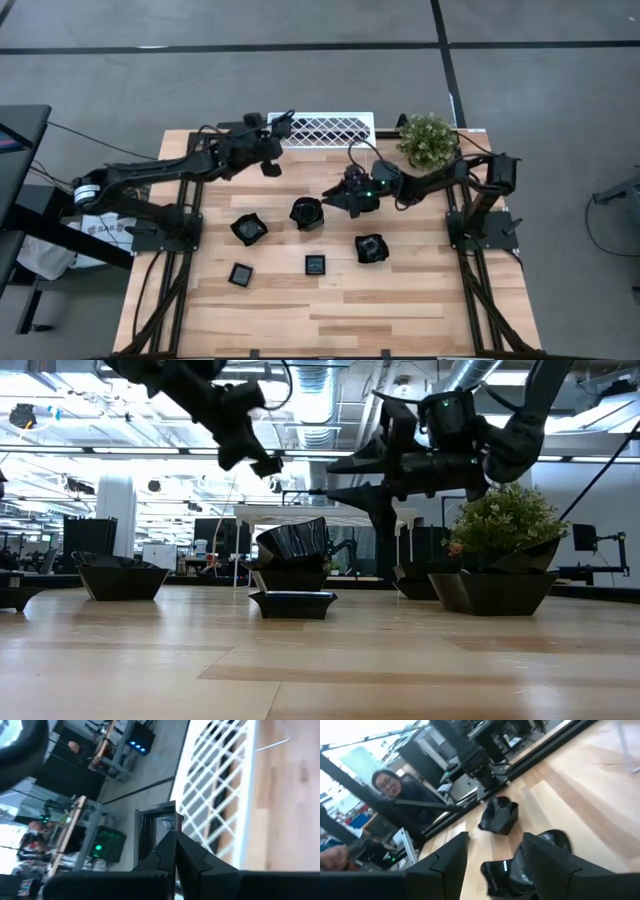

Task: Pick & Place Mini shaped plates
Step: Stack the top black square plate on top of the black square plate on the shelf

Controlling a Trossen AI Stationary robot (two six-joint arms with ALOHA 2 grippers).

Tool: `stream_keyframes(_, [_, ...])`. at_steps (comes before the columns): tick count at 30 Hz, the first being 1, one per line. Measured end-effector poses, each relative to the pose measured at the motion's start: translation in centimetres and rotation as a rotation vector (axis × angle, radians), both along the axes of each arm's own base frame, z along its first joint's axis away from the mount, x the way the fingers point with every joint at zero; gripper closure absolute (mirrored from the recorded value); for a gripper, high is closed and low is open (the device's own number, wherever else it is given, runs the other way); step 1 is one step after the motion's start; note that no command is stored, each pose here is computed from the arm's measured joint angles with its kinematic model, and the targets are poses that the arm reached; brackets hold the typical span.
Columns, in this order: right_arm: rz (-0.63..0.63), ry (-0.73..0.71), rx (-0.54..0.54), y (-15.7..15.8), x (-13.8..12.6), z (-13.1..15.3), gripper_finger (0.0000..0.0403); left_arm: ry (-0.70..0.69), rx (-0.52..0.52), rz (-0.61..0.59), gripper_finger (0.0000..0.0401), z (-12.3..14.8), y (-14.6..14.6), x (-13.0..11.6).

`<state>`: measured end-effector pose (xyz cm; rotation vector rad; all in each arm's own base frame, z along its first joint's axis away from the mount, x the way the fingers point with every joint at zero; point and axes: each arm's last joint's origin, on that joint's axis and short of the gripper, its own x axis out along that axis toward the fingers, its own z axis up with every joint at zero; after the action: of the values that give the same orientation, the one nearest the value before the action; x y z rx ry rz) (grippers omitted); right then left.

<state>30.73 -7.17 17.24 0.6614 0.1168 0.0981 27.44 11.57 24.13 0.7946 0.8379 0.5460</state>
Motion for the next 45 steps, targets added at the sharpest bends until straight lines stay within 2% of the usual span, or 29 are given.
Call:
stream_keyframes(7, [0.038, -0.001, -0.015, 1.1, 0.2, 0.0, 0.0222, 0.115, 0.064, 0.036, 0.0395, -2.7, 1.7, 1.2])
stream_keyframes(14, [0.044, -0.001, -0.017, 1.3, 0.3, 0.0, 0.0220, 0.118, 0.086, 0.084, 0.0394, -3.2, 2.3, 1.4])
stream_keyframes(23, [0.042, -0.001, -0.017, 1.2, 0.3, 0.0, 0.0221, 0.100, 0.055, 0.146, 0.0394, -3.6, 3.5, 0.9])
stream_keyframes(45, [0.041, 0.001, -0.016, 1.2, 0.3, 0.0, 0.0223, 0.133, 0.020, 0.095, 0.0394, -5.1, 3.5, 1.4])
